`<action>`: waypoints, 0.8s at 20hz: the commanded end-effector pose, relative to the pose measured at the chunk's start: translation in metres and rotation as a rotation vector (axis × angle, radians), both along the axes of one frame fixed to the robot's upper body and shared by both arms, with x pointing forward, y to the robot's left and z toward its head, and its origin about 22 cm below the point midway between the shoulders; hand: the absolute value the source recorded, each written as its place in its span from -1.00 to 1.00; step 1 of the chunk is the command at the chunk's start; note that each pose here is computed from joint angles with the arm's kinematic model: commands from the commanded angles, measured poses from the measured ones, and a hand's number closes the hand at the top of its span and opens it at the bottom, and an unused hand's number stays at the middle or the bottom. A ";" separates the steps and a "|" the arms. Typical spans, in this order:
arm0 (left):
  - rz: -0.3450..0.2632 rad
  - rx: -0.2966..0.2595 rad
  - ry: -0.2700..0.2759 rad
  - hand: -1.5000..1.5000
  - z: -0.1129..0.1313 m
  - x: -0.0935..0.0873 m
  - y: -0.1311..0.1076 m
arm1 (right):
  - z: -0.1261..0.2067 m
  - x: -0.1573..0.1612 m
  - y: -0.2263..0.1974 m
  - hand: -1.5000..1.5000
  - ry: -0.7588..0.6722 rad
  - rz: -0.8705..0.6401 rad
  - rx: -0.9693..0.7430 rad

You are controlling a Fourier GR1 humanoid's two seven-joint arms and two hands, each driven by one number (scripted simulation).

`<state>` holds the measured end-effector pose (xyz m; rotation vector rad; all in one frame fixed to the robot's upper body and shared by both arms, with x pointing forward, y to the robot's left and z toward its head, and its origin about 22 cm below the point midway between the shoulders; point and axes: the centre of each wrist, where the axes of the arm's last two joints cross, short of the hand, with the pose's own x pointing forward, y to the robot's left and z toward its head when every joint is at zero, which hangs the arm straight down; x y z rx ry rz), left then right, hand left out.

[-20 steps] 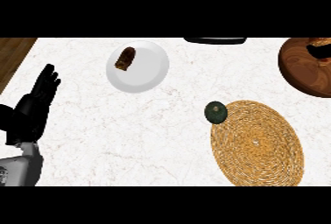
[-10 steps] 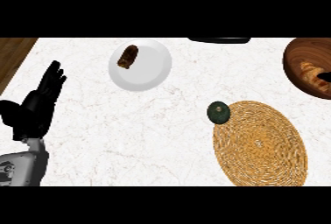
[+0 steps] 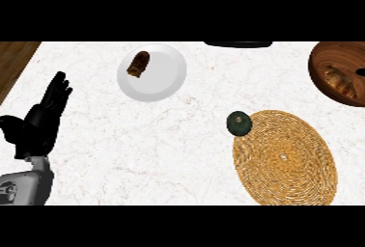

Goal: Pick the croissant from the placemat and place it in the bowl

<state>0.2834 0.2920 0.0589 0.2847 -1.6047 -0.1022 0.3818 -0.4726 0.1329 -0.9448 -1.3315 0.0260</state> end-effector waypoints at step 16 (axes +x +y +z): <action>0.035 0.000 0.017 0.00 -0.006 0.003 0.001 | -0.031 -0.143 -0.119 -1.00 -0.317 0.002 0.384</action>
